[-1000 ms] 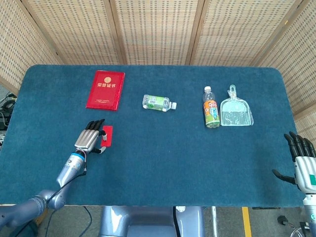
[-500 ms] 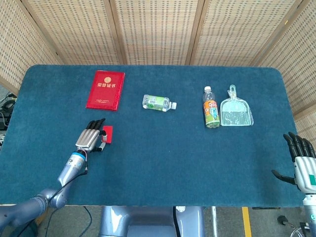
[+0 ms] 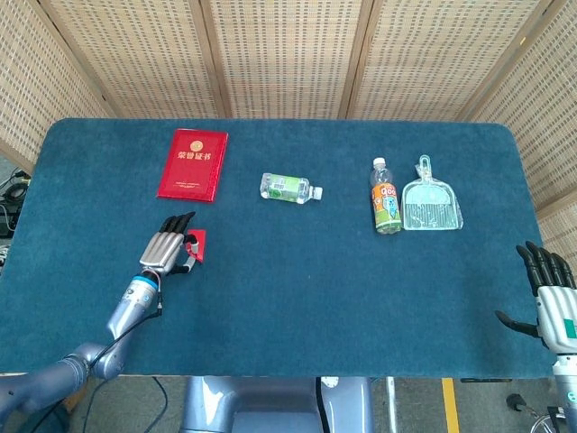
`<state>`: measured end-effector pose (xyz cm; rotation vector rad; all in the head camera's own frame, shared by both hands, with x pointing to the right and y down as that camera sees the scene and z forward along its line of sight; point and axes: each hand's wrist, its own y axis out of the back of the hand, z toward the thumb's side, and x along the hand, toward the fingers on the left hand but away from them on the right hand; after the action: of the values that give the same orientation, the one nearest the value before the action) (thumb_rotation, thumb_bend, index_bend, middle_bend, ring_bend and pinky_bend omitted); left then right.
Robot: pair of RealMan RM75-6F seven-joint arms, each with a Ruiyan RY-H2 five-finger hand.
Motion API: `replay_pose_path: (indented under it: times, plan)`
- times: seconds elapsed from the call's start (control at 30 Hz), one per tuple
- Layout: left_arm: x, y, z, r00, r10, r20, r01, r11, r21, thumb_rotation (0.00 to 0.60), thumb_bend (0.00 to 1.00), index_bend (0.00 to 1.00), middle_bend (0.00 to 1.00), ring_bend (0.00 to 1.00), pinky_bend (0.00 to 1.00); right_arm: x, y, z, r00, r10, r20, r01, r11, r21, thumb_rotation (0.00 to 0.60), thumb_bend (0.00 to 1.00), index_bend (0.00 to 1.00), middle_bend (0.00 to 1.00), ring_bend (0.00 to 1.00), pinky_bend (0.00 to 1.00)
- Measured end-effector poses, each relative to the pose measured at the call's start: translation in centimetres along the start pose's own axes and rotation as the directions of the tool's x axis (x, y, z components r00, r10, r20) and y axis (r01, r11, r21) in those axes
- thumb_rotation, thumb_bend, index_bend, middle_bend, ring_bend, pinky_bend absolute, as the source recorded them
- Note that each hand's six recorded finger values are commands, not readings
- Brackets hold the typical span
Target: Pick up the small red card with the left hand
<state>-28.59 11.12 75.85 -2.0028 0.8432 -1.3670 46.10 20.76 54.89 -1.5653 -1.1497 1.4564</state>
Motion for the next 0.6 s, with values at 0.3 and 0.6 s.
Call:
replay_pose_path:
  times: [0.3, 0.6]
  plan:
    - [4.0, 6.8, 1.1, 0.988, 0.157, -0.01, -0.157, 0.988, 0.002, 0.6, 0.51, 0.73, 0.0, 0.0, 0.0, -0.1, -0.4, 0.1, 1.0, 0.012, -0.002, -0.011, 1.0, 0.011, 0.6, 0.0, 0.0, 0.0, 0.0, 0.0]
    - [5.1, 10.4, 3.7, 0.975, 0.217, 0.036, -0.213, 0.972, -0.095, 0.6, 0.51, 0.74, 0.0, 0.0, 0.0, -0.4, -0.5, 0.0, 1.0, 0.01, 0.008, -0.01, 1.0, 0.013, 0.6, 0.0, 0.0, 0.0, 0.0, 0.0]
